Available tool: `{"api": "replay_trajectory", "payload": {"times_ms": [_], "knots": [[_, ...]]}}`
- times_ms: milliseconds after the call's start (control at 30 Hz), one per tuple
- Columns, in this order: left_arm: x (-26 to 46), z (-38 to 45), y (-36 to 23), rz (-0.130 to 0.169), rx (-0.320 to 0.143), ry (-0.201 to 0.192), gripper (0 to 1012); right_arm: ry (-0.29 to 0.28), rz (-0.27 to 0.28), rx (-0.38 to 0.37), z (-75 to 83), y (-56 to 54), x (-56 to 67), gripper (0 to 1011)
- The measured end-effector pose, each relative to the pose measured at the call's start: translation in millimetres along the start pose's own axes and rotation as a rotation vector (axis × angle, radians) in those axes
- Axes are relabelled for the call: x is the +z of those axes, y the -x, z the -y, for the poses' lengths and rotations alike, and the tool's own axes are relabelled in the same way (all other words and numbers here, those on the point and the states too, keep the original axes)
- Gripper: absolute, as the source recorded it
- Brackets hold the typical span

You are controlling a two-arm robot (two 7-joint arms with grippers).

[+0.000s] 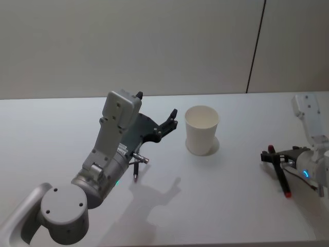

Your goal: Place the pen into the pen holder.

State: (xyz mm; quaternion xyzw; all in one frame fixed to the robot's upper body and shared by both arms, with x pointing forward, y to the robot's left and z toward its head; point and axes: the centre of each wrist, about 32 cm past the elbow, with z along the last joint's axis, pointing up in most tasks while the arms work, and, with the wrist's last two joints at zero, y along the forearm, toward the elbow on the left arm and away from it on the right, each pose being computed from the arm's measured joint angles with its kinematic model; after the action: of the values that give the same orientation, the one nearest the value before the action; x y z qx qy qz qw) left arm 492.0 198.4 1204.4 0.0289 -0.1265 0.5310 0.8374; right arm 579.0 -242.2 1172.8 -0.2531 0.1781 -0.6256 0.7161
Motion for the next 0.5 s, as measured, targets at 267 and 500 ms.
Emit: {"api": "replay_trajectory", "payload": {"times_ms": [267, 500], "knots": [[0.0, 0.0, 0.0, 0.000, 0.000, 0.000, 1000, 0.001, 0.005, 0.013, -4.9, 3.9, -1.3, 1002], [0.0, 0.0, 0.0, 0.000, 0.000, 0.000, 1000, -0.003, 0.004, 0.021, -8.3, 6.4, -2.8, 1002]]}}
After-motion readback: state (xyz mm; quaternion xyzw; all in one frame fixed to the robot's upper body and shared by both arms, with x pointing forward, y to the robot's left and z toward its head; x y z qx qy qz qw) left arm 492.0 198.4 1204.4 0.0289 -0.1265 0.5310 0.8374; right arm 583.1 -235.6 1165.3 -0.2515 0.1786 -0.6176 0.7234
